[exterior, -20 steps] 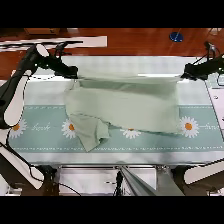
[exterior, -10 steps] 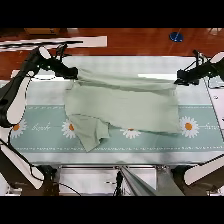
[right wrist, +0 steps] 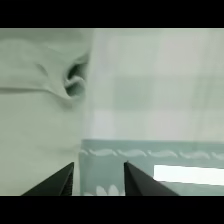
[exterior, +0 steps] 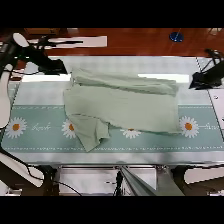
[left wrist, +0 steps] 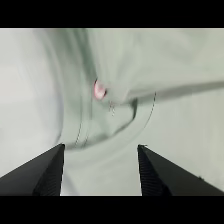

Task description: Fold the shirts.

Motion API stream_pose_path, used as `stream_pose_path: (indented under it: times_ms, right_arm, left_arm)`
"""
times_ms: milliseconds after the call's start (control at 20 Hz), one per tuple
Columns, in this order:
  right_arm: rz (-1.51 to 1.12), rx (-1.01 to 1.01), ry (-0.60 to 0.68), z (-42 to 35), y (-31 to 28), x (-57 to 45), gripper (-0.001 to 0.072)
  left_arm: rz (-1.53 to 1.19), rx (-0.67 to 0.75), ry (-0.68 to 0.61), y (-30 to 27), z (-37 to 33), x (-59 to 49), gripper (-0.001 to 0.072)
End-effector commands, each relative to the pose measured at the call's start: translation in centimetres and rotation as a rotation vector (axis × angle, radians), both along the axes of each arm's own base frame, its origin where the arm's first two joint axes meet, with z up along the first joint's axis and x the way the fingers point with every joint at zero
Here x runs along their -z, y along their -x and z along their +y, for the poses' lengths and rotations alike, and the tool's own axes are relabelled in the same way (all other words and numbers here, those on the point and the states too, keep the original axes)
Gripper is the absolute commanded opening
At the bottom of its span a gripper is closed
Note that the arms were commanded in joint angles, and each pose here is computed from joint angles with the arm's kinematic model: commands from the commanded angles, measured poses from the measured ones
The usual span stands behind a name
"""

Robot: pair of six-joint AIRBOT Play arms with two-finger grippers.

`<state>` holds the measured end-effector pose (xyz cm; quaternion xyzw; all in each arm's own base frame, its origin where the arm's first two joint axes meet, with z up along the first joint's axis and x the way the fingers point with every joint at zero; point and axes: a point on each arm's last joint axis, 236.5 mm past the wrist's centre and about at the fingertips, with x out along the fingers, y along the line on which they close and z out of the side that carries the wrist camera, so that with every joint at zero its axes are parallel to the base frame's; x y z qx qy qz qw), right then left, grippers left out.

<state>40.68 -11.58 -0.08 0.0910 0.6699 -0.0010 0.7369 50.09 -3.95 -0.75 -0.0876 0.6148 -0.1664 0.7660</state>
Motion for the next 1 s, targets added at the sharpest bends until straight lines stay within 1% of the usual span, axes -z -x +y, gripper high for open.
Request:
stream_pose_path:
  times_ms: [0, 100, 150, 200, 350, 550, 650, 950]
  right_arm:
    - [0.035, 0.103, 0.005, -3.2, 5.9, -1.8, 0.0392]
    - [-0.022, 0.135, -0.162, -1.3, 8.4, -1.1, 0.0392]
    - [-0.066, 0.149, -0.233, -0.4, 9.1, -0.9, 0.0392]
    - [-0.102, 0.178, -0.287, 0.2, 9.8, -0.7, 0.0392]
    - [-0.188, 0.255, -0.370, 1.2, 11.1, -0.2, 0.0393]
    - [-0.236, 0.248, -0.412, 2.7, 11.4, 0.2, 0.0392]
    - [-0.215, 0.252, -0.427, 3.2, 12.0, 1.0, 0.0392]
    - [-0.157, 0.260, -0.473, 4.7, 13.5, 2.6, 0.0392]
  left_arm:
    - [0.124, -0.012, 0.103, 5.3, 1.8, -1.4, 0.0561]
    - [0.143, -0.015, 0.227, 8.2, 0.6, -1.1, 0.0561]
    - [0.159, -0.020, 0.262, 9.8, 0.3, -0.5, 0.0561]
    - [0.185, -0.032, 0.275, 11.8, 0.1, 0.5, 0.0561]
    - [0.220, -0.087, 0.285, 16.8, -0.5, 3.4, 0.0561]
    - [0.211, -0.135, 0.265, 20.6, -1.3, 6.4, 0.0560]
    - [0.224, -0.123, 0.266, 21.7, -1.6, 7.6, 0.0560]
    - [0.185, -0.084, 0.215, 21.0, -3.2, 9.6, 0.0559]
